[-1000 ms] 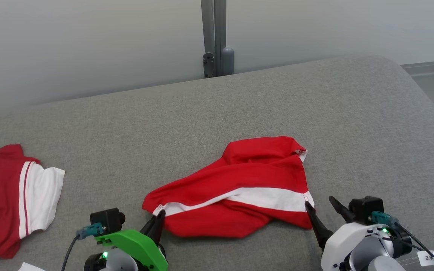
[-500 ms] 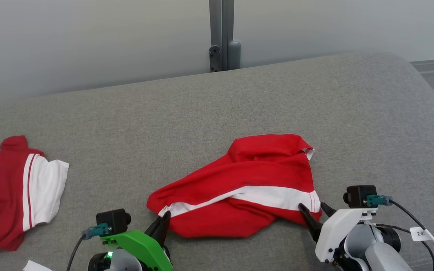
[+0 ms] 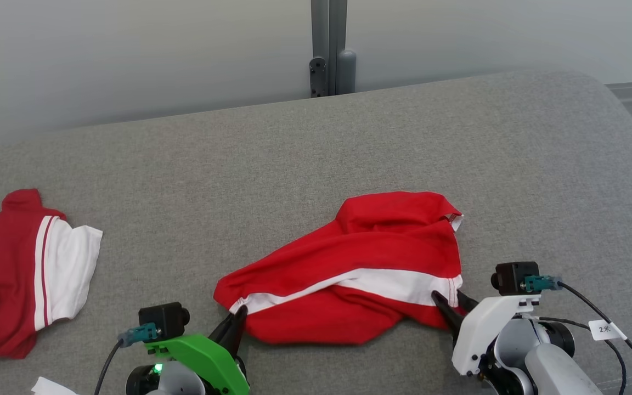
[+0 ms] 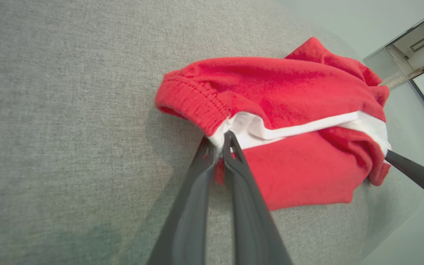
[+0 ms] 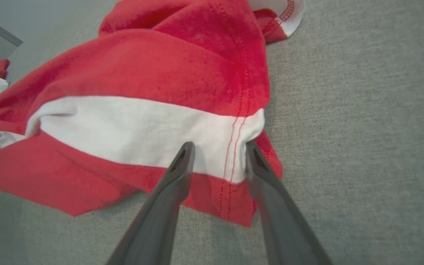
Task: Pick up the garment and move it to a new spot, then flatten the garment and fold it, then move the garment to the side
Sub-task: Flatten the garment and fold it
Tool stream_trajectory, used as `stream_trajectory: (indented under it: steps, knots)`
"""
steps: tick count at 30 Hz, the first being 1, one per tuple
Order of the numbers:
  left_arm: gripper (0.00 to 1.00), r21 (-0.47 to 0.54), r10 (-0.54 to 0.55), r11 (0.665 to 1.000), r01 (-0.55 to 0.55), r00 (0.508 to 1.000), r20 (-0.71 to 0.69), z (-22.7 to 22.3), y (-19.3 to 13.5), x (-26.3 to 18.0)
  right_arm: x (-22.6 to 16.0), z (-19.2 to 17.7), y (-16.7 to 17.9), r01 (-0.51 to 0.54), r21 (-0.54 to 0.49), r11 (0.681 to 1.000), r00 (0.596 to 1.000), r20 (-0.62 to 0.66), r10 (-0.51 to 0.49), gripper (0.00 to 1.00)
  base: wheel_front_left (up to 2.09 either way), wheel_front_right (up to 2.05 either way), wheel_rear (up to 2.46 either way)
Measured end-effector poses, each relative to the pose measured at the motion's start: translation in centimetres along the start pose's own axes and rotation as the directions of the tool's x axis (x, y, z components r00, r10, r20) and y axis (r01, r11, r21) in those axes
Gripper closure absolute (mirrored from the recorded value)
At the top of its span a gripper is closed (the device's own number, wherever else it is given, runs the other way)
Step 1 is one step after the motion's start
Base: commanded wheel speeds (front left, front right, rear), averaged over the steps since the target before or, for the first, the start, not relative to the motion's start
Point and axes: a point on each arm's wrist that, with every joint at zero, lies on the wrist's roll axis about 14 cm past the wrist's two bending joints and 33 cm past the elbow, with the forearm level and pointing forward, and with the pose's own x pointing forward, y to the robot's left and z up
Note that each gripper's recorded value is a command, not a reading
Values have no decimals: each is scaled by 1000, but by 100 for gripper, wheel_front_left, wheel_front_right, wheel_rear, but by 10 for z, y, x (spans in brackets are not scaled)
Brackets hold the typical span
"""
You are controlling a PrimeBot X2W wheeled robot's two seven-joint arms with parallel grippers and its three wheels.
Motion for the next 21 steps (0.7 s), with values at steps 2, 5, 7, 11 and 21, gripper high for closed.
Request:
stream_trajectory:
  steps: [2,5,7,11,21]
  knots:
    - [100,0,0,1000,0,1000,-2,0,0,0,1,0,1,-5,0,1000,1000,-2,5,100,0,0,0]
    - [100,-1,1,1000,-1,1000,-3,-1,0,0,1,4,2,-12,-5,1000,1000,23,12,100,0,0,0]
    - [100,0,0,1000,0,1000,14,2,0,0,0,12,1,-12,-13,1000,998,55,13,100,0,0,0]
    - [100,4,-13,1000,12,997,77,18,-4,1,-4,29,2,-16,-25,1000,992,129,19,100,0,0,0]
    - [100,-22,-167,984,176,961,218,84,-56,6,-31,130,23,-66,-124,990,902,417,112,100,0,0,0]
